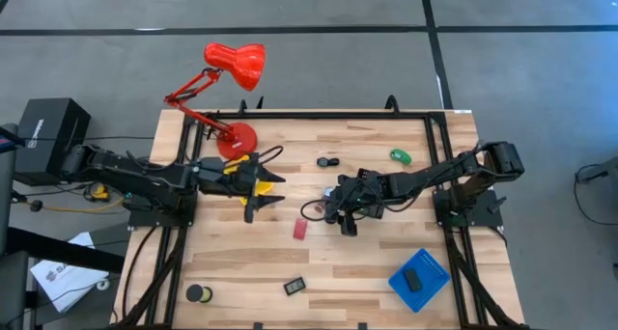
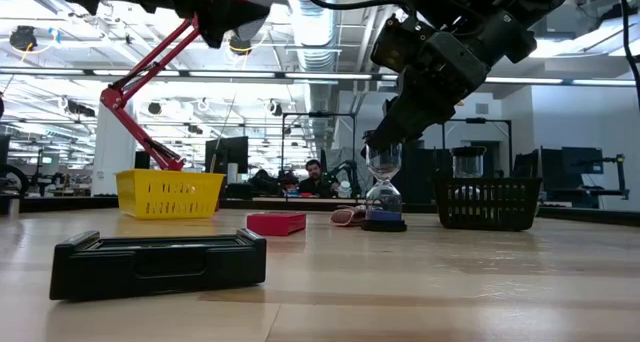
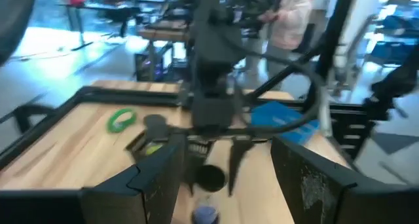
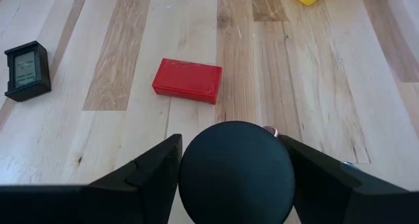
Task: Pick & Place Office items
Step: Put the purple hourglass into the black bin
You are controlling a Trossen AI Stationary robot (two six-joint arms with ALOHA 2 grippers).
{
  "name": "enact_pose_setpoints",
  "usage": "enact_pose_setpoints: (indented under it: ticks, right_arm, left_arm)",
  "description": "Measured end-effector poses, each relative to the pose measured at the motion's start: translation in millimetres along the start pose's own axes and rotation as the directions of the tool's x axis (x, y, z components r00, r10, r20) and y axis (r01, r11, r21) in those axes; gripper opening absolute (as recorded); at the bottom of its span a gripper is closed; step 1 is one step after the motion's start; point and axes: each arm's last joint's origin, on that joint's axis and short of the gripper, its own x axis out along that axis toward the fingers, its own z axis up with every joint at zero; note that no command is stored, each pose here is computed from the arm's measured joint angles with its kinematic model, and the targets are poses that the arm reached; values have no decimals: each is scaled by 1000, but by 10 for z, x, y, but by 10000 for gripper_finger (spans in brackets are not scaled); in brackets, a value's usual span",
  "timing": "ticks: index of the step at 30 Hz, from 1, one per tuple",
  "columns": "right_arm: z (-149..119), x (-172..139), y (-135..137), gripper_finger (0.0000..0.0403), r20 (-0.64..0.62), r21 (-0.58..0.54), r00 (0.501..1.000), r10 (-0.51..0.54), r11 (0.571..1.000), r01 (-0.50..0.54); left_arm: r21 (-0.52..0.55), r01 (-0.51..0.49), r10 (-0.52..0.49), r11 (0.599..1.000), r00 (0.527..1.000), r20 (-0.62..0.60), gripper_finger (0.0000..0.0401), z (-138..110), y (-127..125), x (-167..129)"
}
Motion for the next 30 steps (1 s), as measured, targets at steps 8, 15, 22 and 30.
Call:
enact_pose_setpoints:
  ticks: [8, 15, 22, 30]
  right_arm:
    - [0, 0, 2, 240, 0, 0, 1000, 1, 1000, -1]
    - [-1, 0, 2, 240, -1, 0, 1000, 1, 1000, -1]
    - [-2, 0, 2, 239, -2, 0, 1000, 1, 1000, -1]
    - [-7, 0, 2, 217, -7, 9, 1000, 0, 1000, 0]
  left_arm:
    - [84, 102, -100, 991, 995, -28, 228, -48, -121, 24]
    - [130, 133, -118, 983, 987, -112, 227, -161, -174, 50]
    - [131, 68, -57, 989, 995, -86, 226, -128, -130, 51]
    - [112, 48, -39, 993, 996, -84, 227, -127, -125, 51]
